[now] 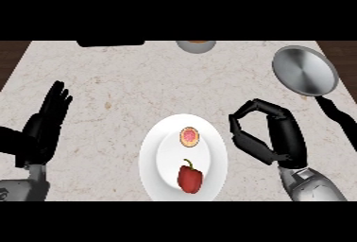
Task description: Pick the bell pepper from the plate and place it in the pan
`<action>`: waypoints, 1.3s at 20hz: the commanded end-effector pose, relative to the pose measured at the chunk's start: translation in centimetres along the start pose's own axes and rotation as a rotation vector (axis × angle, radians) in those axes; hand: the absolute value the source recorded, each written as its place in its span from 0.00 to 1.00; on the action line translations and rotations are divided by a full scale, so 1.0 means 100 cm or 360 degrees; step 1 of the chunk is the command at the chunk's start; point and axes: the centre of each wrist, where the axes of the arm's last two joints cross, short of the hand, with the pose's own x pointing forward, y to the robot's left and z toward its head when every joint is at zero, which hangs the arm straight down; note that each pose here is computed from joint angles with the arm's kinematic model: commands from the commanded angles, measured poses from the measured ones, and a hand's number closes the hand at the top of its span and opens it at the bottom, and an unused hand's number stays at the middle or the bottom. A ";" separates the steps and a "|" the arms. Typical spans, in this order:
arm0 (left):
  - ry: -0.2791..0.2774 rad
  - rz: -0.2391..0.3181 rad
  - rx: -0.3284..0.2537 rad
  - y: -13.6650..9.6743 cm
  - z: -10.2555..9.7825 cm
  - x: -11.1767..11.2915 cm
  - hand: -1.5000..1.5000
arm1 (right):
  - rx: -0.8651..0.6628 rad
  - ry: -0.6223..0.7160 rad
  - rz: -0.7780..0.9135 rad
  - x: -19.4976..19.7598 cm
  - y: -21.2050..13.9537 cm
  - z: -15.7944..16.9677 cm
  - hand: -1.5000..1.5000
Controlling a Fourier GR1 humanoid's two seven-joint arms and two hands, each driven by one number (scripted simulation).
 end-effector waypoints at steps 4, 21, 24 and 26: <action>0.0137 0.0124 0.0070 -0.002 0.002 0.002 0.50 | -0.0055 -0.0006 0.0508 0.003 -0.009 0.108 0.00; 0.0102 0.0120 -0.0072 -0.042 -0.004 0.006 0.50 | 0.0448 0.0243 0.1450 0.107 -0.020 0.100 0.00; 0.0113 0.0116 -0.0092 -0.028 -0.015 0.011 0.50 | 0.0566 0.0314 0.1562 0.109 -0.001 0.081 0.00; 0.0098 0.0106 -0.0087 -0.021 -0.005 0.012 0.50 | 0.0684 0.0456 0.1614 0.105 0.010 0.079 0.00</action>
